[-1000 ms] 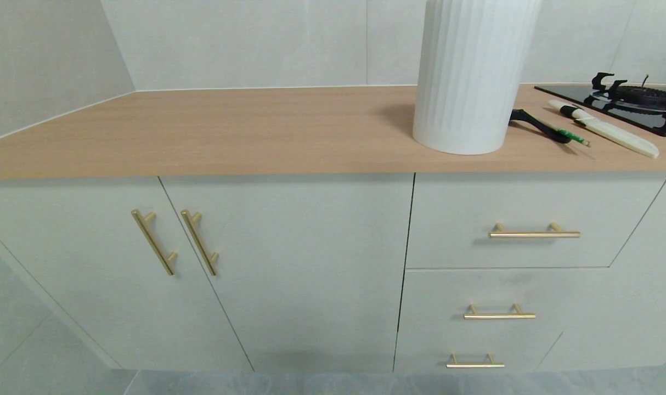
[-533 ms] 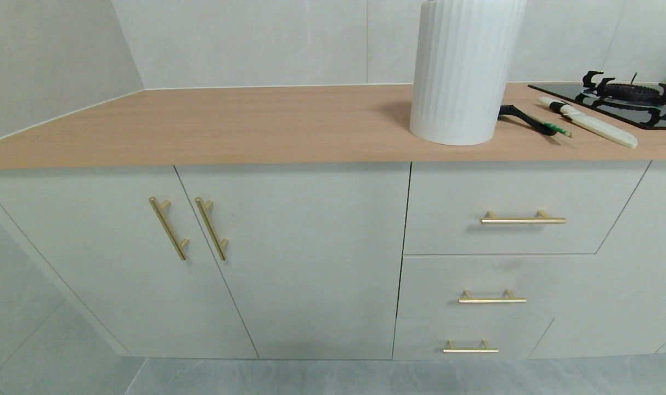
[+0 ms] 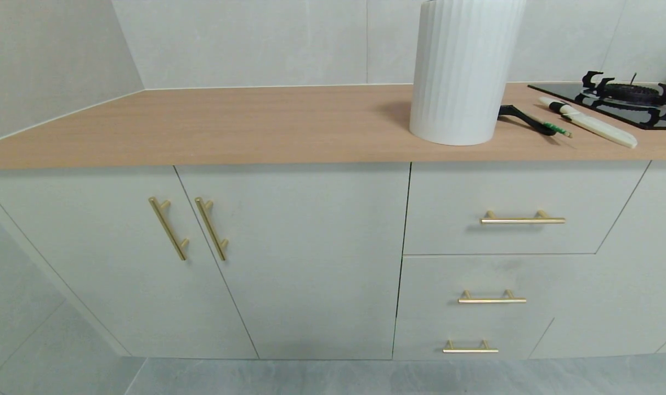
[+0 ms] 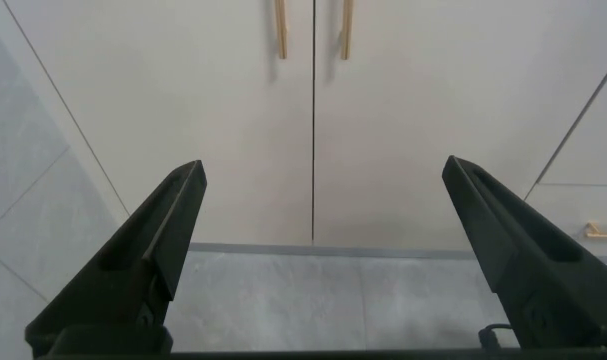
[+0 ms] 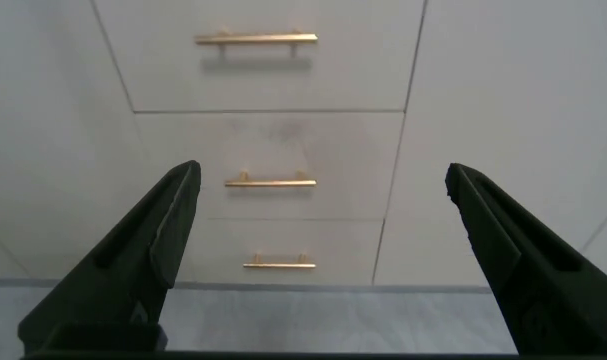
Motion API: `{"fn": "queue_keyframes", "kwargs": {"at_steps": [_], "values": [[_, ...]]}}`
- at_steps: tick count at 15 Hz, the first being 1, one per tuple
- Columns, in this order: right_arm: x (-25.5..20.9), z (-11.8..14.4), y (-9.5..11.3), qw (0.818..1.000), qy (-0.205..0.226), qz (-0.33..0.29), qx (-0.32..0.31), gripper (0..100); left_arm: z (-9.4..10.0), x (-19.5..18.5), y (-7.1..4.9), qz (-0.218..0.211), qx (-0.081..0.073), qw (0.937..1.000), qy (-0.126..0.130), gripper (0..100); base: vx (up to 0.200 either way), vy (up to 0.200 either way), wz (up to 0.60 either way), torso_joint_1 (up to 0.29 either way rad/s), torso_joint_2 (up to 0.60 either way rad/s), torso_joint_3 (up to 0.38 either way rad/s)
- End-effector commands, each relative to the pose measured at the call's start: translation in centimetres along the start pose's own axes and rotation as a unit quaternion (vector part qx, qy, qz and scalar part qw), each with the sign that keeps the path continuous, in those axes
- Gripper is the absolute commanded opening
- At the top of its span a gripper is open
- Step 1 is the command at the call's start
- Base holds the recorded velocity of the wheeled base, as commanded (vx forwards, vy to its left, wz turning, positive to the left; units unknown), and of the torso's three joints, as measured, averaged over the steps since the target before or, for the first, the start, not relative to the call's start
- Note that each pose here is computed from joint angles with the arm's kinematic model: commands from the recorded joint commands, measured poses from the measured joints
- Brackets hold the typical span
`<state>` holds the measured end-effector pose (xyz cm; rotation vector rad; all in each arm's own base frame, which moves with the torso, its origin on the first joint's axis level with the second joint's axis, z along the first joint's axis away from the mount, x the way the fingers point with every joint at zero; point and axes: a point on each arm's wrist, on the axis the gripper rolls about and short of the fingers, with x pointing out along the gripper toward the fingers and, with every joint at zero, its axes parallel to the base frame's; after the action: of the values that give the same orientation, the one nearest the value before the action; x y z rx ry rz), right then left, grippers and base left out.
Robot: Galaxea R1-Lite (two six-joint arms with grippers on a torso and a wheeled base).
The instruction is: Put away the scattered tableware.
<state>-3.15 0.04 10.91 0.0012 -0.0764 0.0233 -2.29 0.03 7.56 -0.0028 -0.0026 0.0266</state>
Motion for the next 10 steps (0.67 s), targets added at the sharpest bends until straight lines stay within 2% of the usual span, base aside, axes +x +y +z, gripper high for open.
{"fn": "queue_keyframes", "kwargs": {"at_steps": [1,2,5,8,10], "values": [[2.7,2.0,0.1,0.994,0.099,0.034,0.003,100,0.0,0.0,0.0,0.001,0.0,1.0,0.001,100,0.0,0.0,0.0,0.0,0.0,0.0],[5.1,2.9,0.1,0.985,0.166,0.044,0.004,100,0.0,0.0,0.0,0.001,0.0,1.0,0.001,100,0.0,0.0,0.0,0.0,0.0,0.0],[12.2,3.4,0.7,0.947,0.311,0.082,-0.008,100,0.0,0.0,0.0,0.001,0.0,1.0,0.001,100,0.0,0.0,0.0,0.0,0.0,0.0],[20.0,1.4,1.9,0.911,0.4,0.099,-0.015,100,0.0,0.0,0.0,0.001,0.0,1.0,0.001,100,0.0,0.0,0.0,0.0,0.0,0.0],[24.9,-1.4,2.5,0.899,0.427,0.091,-0.019,100,0.0,0.0,0.0,0.001,0.0,1.0,0.001,100,0.0,0.0,0.0,0.0,0.0,0.0]]}}
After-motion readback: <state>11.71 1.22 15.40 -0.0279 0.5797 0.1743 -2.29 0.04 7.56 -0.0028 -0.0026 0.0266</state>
